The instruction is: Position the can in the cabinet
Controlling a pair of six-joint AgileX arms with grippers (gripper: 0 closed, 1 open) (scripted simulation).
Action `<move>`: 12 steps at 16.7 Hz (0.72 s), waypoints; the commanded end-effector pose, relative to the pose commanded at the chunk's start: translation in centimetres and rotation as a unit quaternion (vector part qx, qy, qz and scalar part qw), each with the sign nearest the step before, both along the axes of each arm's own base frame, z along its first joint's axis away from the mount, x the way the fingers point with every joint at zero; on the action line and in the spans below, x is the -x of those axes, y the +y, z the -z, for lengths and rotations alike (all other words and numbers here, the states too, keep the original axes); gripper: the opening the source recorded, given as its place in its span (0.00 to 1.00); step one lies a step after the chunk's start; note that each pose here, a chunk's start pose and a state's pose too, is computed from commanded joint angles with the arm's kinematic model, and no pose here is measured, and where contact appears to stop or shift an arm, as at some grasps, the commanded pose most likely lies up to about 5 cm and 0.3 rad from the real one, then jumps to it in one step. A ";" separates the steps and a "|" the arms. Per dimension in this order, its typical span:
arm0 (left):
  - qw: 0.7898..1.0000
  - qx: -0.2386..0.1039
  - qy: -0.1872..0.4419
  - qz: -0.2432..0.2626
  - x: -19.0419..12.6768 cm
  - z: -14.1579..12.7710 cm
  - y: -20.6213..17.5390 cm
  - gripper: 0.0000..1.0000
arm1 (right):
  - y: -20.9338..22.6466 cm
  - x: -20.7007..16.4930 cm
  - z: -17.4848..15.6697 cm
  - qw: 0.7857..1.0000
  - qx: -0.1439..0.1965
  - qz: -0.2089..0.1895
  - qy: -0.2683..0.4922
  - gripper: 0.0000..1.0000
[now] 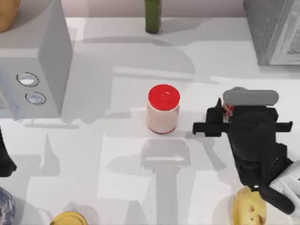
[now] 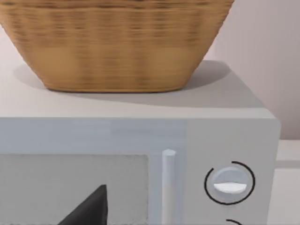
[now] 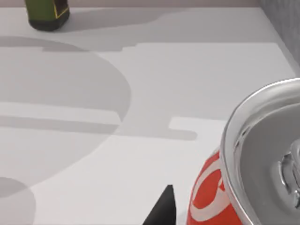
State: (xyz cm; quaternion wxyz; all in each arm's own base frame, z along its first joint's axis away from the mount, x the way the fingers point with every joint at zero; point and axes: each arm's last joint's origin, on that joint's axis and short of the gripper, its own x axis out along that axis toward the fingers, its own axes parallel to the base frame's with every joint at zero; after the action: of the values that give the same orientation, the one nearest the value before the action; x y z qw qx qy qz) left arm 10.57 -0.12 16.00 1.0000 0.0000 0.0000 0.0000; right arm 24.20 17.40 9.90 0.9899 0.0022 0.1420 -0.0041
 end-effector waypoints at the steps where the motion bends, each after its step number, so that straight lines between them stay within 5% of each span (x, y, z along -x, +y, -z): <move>1: 1.000 0.000 0.000 0.000 0.0 0.0 0.0 1.00 | 0.1 -0.1 -0.8 1.000 -0.001 0.000 0.000 0.00; 12: 1.000 0.000 0.000 0.000 0.0 0.0 0.0 1.00 | -0.9 1.1 -9.3 1.000 0.006 0.002 0.007 0.00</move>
State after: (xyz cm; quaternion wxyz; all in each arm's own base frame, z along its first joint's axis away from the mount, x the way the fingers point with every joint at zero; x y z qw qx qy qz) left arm 10.57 -0.12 16.00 1.0000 0.0000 0.0000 0.0000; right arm 23.14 16.49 19.20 0.9888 -0.0032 0.1493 -0.0066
